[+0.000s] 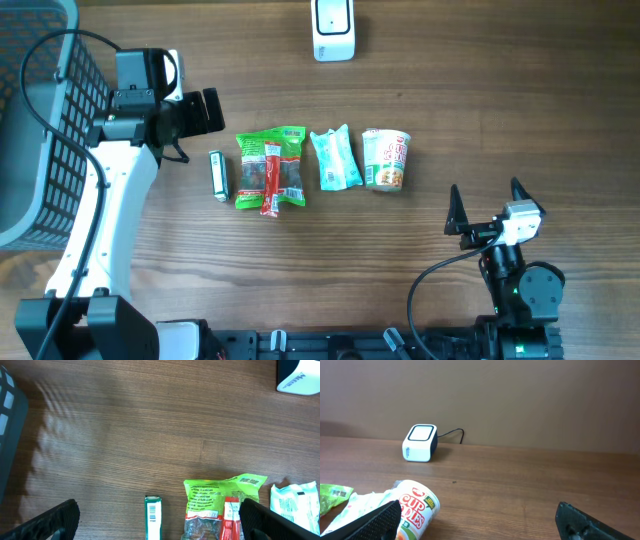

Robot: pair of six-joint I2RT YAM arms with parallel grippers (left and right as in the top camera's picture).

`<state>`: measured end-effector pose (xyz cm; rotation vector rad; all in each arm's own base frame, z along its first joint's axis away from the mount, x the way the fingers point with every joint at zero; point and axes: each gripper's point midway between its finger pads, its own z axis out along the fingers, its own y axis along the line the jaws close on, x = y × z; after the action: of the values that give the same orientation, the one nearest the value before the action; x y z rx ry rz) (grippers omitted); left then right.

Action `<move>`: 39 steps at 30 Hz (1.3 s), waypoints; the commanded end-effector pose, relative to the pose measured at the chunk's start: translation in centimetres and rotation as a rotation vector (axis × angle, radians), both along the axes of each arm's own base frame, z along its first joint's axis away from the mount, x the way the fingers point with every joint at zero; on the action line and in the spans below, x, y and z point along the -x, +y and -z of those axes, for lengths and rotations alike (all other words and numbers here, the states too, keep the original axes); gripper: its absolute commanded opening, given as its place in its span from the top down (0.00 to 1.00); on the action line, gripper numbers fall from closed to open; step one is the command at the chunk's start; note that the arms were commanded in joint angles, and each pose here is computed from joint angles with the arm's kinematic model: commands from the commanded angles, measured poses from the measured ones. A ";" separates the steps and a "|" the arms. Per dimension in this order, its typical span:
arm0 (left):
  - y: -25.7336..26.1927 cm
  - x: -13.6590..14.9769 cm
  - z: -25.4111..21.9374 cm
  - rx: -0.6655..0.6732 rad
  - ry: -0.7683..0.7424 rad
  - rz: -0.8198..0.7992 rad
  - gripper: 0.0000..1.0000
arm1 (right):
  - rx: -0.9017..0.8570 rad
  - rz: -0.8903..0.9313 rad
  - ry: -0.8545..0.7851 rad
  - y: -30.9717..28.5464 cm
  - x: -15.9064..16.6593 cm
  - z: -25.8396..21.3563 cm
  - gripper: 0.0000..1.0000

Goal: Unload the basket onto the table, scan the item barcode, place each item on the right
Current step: 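Reach the right gripper forward to the cup noodle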

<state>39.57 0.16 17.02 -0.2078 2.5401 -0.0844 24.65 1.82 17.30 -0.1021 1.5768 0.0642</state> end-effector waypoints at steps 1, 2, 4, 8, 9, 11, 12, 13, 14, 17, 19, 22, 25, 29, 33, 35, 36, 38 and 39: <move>0.3 -0.1 0.0 -0.012 0.000 -0.007 0.00 | -0.001 0.004 -0.011 -0.1 0.0 -0.2 0.00; 0.3 -0.1 0.0 -0.012 0.000 -0.007 0.00 | -0.001 0.003 -0.011 -0.1 0.0 -0.2 0.00; 0.3 -0.1 0.0 -0.012 -0.001 -0.007 0.00 | -0.002 -0.011 -0.016 0.2 0.1 -0.4 0.00; 0.3 -0.1 0.0 -0.012 0.000 -0.007 0.00 | -0.050 -0.049 -0.008 0.8 0.1 -0.3 0.00; 0.3 -0.1 0.0 -0.012 0.000 -0.007 0.00 | -0.084 -0.049 -0.003 0.8 0.1 -0.3 0.00; 0.3 -0.1 0.0 -0.012 0.000 -0.007 0.00 | -0.112 -0.049 0.000 0.8 0.1 -0.3 0.00; 0.3 -0.1 0.0 -0.012 0.000 -0.007 0.00 | -0.114 -0.049 0.000 0.8 0.1 -0.3 0.00; 0.3 0.0 0.0 -0.012 0.000 -0.007 0.00 | -0.114 -0.049 0.001 0.8 0.1 -0.3 0.00; 0.3 -0.1 0.0 -0.012 0.000 -0.007 0.00 | -0.127 -0.049 0.003 0.8 0.1 -0.3 0.00; 0.3 -0.1 0.0 -0.012 0.000 -0.007 0.00 | -0.214 -0.050 0.011 0.8 0.1 -0.6 0.00; 0.3 -0.1 0.0 -0.012 0.000 -0.007 0.00 | -0.217 -0.088 0.015 1.5 0.5 -1.4 0.00; 0.3 -0.1 0.0 -0.012 0.000 -0.007 0.00 | -0.252 -0.107 0.016 1.8 1.1 -4.2 0.00; 0.3 -0.1 0.0 -0.012 0.000 -0.007 0.00 | -0.258 -0.107 0.022 1.8 1.7 -8.2 0.01; 0.3 0.0 0.0 -0.012 0.000 -0.007 0.00 | -0.241 -0.142 0.097 2.5 1.9 -12.9 0.00; 0.3 0.0 0.0 -0.012 0.000 -0.007 0.00 | -0.182 -0.194 0.271 3.6 0.9 -16.3 0.00; 0.3 -0.1 0.0 -0.012 0.000 -0.007 0.00 | -0.169 -0.187 0.400 3.6 0.2 -17.1 0.00; 0.3 -0.1 0.0 -0.012 0.000 -0.007 0.00 | -0.166 -0.183 0.472 3.6 0.0 -17.3 0.00; 0.3 -0.1 0.0 -0.012 -0.001 -0.007 0.00 | -0.165 -0.176 0.621 3.5 -0.7 -17.4 0.00; 0.3 -0.1 0.0 -0.012 -0.001 -0.007 0.00 | -0.171 -0.172 0.672 3.5 -1.1 -17.4 0.00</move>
<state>39.51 0.21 16.98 -0.2093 2.5426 -0.0804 23.88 5.03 33.04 -0.0384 2.1268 0.3920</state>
